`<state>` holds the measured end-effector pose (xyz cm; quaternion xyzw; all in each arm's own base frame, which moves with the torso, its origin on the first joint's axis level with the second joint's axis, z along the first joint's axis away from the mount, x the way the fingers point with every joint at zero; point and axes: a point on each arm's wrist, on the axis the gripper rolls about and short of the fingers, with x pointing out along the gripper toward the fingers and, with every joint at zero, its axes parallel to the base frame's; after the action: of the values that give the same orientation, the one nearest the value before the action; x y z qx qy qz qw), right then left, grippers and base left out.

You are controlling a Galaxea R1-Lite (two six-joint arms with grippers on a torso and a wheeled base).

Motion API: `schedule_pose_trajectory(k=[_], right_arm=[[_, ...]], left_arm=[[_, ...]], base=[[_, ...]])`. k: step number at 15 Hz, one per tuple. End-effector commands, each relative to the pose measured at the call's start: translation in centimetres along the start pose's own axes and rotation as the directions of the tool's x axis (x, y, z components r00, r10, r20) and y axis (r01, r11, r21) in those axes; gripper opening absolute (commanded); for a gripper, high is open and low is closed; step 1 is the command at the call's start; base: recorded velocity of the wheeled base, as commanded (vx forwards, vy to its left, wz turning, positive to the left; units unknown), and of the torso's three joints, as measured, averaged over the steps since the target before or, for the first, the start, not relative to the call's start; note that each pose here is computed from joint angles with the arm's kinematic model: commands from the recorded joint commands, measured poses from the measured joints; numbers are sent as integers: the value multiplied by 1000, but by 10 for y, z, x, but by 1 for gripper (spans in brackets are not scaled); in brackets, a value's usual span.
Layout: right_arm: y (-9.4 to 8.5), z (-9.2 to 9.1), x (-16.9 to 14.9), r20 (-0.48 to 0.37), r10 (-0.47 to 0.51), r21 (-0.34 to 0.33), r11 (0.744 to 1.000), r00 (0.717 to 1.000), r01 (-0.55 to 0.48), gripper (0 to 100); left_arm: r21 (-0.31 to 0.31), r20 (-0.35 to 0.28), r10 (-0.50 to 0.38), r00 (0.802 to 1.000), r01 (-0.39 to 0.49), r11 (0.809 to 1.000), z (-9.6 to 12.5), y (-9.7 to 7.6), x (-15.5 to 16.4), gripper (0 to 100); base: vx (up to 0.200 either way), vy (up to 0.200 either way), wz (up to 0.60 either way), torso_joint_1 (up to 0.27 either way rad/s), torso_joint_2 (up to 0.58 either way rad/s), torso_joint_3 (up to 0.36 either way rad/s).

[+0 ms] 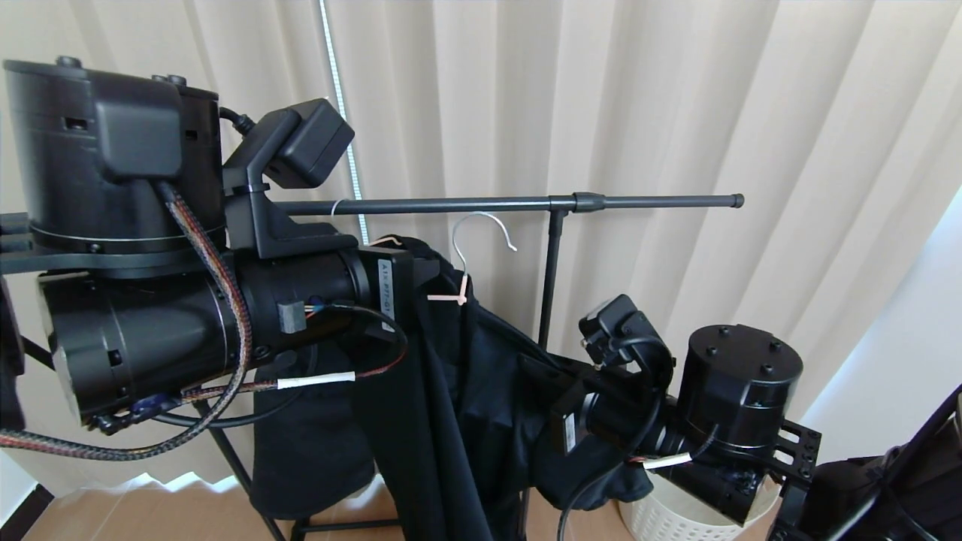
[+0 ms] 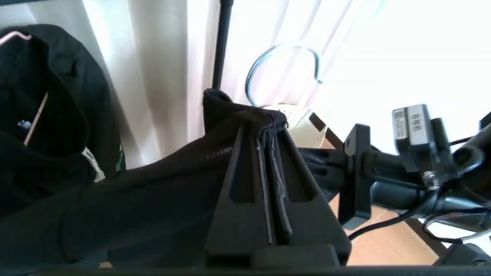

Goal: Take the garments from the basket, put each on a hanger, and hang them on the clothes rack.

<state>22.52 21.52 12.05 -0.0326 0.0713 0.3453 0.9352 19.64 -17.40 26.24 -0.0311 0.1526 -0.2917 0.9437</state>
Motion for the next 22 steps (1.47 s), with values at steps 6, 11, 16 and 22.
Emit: schedule_pose_trajectory(k=[6, 11, 16, 22], right_arm=[[-7, 23, -17, 83, -16, 16, 1000, 996, 14, 0], [-8, 27, -19, 96, -17, 17, 1000, 995, 16, 0], [-17, 30, -22, 105, -47, 21, 999, 993, 45, 0], [-52, 31, -38, 111, 9, -9, 1000, 994, -8, 0]], left_arm=[[24, -2, 4, 1000, -4, 1000, -2, 2, 3, 0], [73, -23, 2, 1000, 0, 997, -8, 2, 4, 0], [94, -15, 10, 1000, -8, 996, -10, 5, -7, 100], [120, 59, 118, 991, -125, 985, -7, 37, -47, 100]], base=[[0, 0, 0, 0, 0, 0], [0, 0, 0, 0, 0, 0], [0, 0, 0, 0, 0, 0], [0, 0, 0, 0, 0, 0]])
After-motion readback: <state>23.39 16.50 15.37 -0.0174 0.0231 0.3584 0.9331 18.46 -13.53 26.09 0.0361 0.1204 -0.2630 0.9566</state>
